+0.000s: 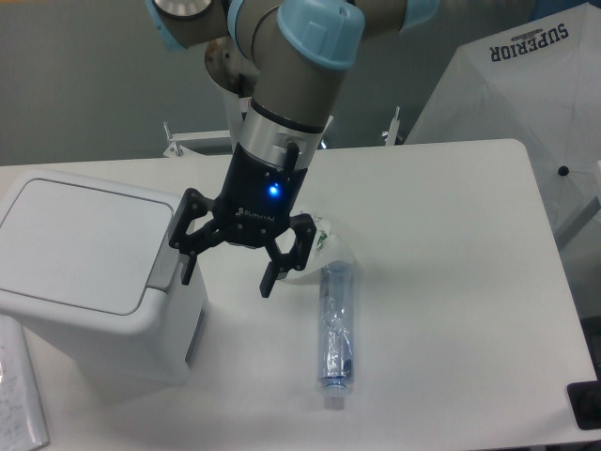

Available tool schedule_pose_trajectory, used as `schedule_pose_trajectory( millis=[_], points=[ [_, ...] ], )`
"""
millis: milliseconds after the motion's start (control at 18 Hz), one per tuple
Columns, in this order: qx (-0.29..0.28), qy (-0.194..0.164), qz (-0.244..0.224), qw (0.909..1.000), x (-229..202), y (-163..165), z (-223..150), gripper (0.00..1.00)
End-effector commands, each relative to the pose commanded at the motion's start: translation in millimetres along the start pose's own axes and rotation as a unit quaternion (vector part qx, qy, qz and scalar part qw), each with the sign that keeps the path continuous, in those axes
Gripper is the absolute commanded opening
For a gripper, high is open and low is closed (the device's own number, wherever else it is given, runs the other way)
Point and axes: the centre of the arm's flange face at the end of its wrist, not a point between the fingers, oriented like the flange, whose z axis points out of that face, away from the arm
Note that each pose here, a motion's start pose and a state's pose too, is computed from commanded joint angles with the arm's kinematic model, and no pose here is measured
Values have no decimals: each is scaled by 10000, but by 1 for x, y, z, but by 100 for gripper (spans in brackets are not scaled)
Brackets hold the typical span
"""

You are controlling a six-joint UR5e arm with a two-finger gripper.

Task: Open the trash can
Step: 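Press the gripper finger against the trash can lid edge to flip it open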

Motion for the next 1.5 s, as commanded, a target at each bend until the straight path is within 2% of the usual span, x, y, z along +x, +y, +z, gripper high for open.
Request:
schedule_pose_trajectory(
  millis=[222, 556, 722, 944, 1500],
  points=[
    [-129, 37, -16, 9999, 3, 10, 12, 100],
    [-187, 55, 17, 9998, 11, 40, 6, 100],
    [-210, 35, 14, 9998, 7, 39, 11, 100],
    [-307, -356, 67, 9989, -3, 41, 16, 100],
    [-300, -474, 69, 9984, -6, 37, 16, 100]
  ],
)
